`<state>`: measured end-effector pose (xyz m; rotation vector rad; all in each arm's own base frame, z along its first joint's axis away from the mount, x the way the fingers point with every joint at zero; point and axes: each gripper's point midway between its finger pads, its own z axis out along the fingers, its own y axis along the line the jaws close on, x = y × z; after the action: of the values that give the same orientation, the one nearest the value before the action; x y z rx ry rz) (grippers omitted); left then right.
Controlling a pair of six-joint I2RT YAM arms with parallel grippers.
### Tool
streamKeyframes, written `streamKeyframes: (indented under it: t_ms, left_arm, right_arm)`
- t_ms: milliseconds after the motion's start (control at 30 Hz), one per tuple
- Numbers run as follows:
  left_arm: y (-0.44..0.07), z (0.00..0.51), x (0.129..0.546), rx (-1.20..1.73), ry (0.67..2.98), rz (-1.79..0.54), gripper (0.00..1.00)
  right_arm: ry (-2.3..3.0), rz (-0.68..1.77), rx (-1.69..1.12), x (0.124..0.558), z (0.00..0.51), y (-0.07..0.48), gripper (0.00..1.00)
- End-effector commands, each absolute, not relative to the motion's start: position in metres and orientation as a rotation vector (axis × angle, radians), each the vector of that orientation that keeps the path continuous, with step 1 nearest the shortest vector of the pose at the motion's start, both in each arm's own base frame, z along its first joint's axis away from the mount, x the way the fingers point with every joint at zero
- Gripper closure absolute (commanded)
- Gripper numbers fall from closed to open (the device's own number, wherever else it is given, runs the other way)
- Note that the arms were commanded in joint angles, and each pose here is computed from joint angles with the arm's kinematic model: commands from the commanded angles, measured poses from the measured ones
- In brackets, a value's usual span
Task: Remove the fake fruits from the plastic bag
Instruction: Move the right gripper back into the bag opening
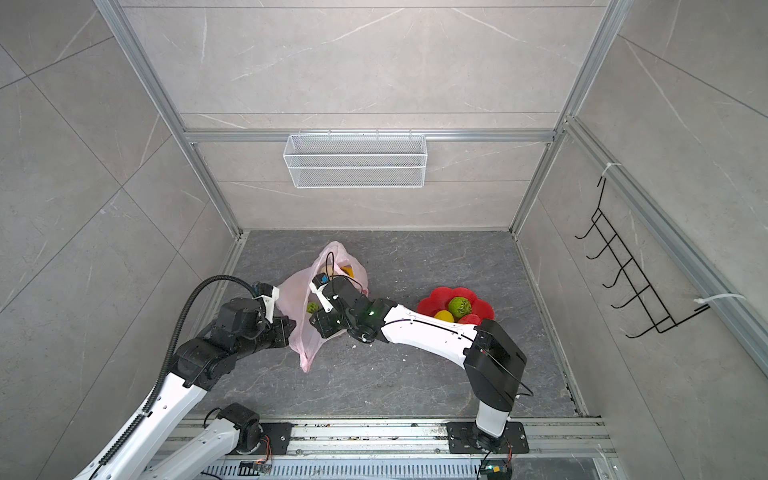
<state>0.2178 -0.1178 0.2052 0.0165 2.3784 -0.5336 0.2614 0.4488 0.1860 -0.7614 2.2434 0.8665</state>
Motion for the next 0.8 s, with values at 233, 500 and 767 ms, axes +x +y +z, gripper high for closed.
streamKeyframes:
  t_ms: [233,500,767]
  left_arm:
    - [-0.1,0.205,0.194,-0.079,2.425,-0.501,1.0]
    - [-0.076,0.211,0.182,-0.183,2.396,-0.422,1.0]
    - [-0.065,0.222,0.186,-0.215,2.358,-0.359,1.0]
  right_arm:
    - [2.313,0.733,-0.744,0.297,0.156,0.463,0.67]
    - [2.359,0.702,-0.758,0.309,0.132,0.458,0.68]
    - [2.366,0.687,-0.776,0.313,0.119,0.455,0.65]
